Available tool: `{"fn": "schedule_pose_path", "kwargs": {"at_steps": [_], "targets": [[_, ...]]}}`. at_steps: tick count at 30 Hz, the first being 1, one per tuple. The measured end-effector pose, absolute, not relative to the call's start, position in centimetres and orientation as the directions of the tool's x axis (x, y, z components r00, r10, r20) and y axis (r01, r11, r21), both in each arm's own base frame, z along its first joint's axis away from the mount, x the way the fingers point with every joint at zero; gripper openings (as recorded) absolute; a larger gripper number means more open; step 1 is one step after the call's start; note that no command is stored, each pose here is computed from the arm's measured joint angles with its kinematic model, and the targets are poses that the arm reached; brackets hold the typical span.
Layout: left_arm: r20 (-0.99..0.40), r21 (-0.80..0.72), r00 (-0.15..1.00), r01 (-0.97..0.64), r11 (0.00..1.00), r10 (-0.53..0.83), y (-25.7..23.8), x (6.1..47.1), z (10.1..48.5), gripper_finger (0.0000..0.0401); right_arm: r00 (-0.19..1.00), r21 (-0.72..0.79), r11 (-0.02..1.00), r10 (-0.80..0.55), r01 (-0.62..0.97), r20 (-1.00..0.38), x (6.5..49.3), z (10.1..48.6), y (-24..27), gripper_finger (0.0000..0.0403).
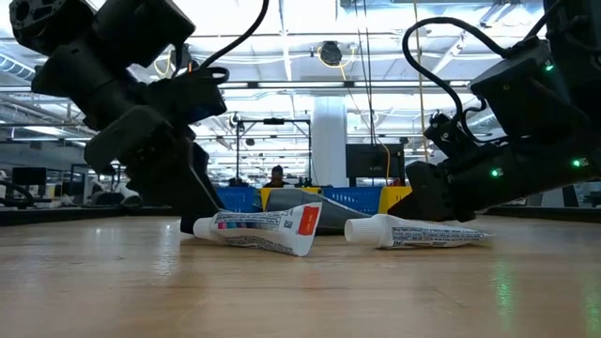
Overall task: Pick & Place Travel size toiletries
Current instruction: Put the blue shave cream into the left blue bin
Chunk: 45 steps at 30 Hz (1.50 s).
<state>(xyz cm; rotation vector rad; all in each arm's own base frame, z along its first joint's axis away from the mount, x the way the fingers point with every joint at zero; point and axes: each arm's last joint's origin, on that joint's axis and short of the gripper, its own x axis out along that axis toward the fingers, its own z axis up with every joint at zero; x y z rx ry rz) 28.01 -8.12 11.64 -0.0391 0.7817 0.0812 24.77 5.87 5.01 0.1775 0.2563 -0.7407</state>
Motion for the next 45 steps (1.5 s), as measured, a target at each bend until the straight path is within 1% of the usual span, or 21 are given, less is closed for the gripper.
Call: {"fn": "schedule_pose_path", "kwargs": {"at_steps": [7,9,12,16,18,20,23,25,28,31,35,39,42,45], "targets": [[-0.719,0.036,0.689,-0.092,0.995,0.089,-8.0,28.0,11.0,0.0218,0.709,0.069,0.725,-0.642,0.685,-0.292,24.8,5.0,5.9,0.0000],[-0.724,0.043,0.683,-0.088,0.995,0.092,-8.0,28.0,10.7,0.0212,0.709,0.069,0.725,-0.642,0.685,-0.292,24.8,5.0,5.9,0.0000],[-0.724,0.042,0.683,-0.086,0.995,0.090,-8.1,28.0,10.7,0.0186,0.709,0.069,0.725,-0.642,0.685,-0.292,24.8,5.0,5.9,0.0000],[-0.725,0.029,0.683,-0.100,0.995,0.090,-8.1,28.0,10.7,0.0133,0.709,0.069,0.725,-0.642,0.685,-0.292,24.8,5.0,5.9,0.0000],[-0.730,0.003,0.678,-0.122,0.993,0.086,-8.1,27.9,10.7,0.0113,0.709,0.069,0.725,-0.642,0.685,-0.292,24.8,5.0,5.9,0.0000],[-0.745,-0.029,0.662,-0.161,0.987,0.086,-8.3,27.7,10.6,0.0111,0.709,0.069,0.725,-0.642,0.685,-0.292,24.8,5.0,5.9,0.0000],[-0.772,-0.066,0.624,-0.268,0.961,0.121,-8.5,27.2,10.3,0.0111,0.708,0.066,0.725,-0.642,0.685,-0.293,24.8,5.0,5.9,0.0000],[-0.784,-0.063,0.603,-0.314,0.947,0.147,-8.9,26.7,10.2,0.0115,0.707,0.061,0.725,-0.643,0.686,-0.296,24.7,5.0,5.9,0.0000],[-0.794,-0.037,0.578,-0.360,0.932,0.192,-9.5,25.8,10.3,0.0131,0.705,0.060,0.724,-0.644,0.687,-0.296,24.7,4.9,5.8,0.0000],[-0.791,-0.024,0.573,-0.380,0.925,0.215,-9.9,24.9,11.3,0.0136,0.699,0.060,0.718,-0.651,0.694,-0.297,24.8,4.9,5.6,0.0000],[-0.754,-0.019,0.595,-0.443,0.896,0.278,-9.7,23.8,13.3,0.0123,0.693,0.060,0.711,-0.657,0.701,-0.298,24.8,4.9,5.3,0.0000],[-0.700,-0.019,0.600,-0.559,0.829,0.389,-8.4,23.2,15.2,0.0117,0.690,0.060,0.709,-0.659,0.703,-0.299,24.8,4.9,5.3,0.0000],[-0.654,-0.044,0.607,-0.626,0.778,0.451,-6.5,23.5,16.5,0.0127,0.687,0.061,0.705,-0.662,0.706,-0.299,24.9,4.9,5.2,0.0000],[-0.637,-0.051,0.601,-0.658,0.751,0.484,-4.2,24.1,17.2,0.0135,0.683,0.062,0.701,-0.666,0.711,-0.299,24.9,4.9,5.0,0.0000]]}}
